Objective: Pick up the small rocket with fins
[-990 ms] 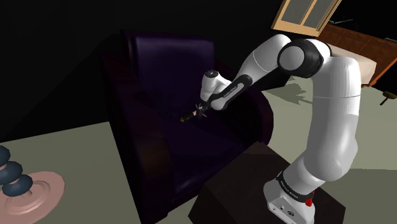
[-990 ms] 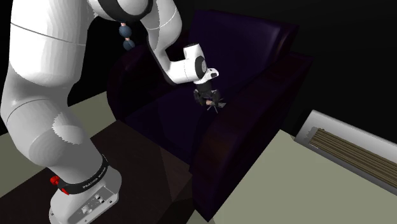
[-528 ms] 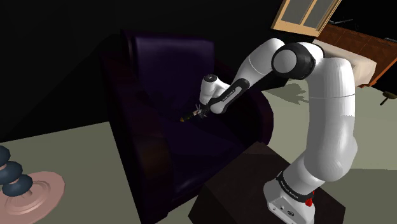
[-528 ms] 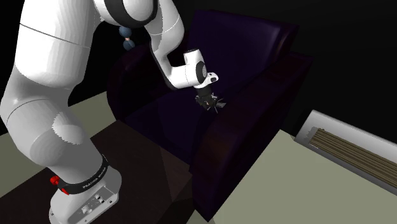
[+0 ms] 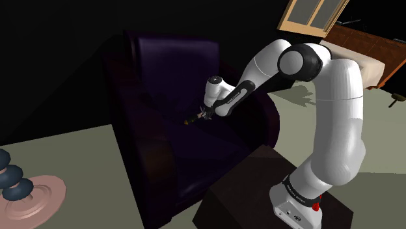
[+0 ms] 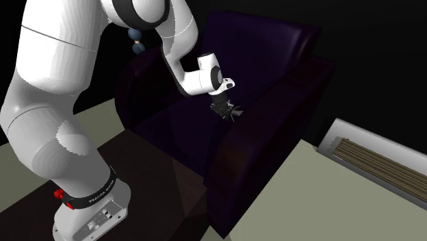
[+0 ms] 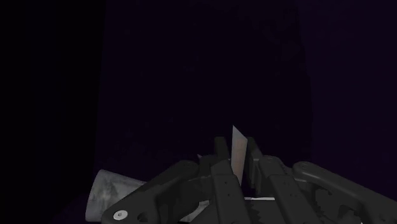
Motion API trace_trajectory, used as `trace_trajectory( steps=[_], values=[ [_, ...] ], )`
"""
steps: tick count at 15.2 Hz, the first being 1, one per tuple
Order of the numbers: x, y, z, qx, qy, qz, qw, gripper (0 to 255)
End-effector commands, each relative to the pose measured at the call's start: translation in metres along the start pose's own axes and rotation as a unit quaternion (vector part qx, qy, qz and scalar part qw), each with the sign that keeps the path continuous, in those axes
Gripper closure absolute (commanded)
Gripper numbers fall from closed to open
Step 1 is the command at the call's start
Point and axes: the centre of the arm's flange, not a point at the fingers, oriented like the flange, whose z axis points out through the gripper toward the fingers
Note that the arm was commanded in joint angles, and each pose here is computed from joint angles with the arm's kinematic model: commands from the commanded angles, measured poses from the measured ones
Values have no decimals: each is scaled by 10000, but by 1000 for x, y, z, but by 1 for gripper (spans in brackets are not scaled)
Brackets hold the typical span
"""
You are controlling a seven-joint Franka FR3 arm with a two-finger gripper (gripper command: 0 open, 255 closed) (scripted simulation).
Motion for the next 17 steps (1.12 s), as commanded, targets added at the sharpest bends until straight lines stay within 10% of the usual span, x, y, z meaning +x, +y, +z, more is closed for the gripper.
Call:
trace_trajectory(
  steps=[1, 17],
  values=[
    [0, 2, -5, 0, -1, 0, 10000, 255],
    [6, 23, -76, 0, -1, 1, 10000, 255]
  ],
)
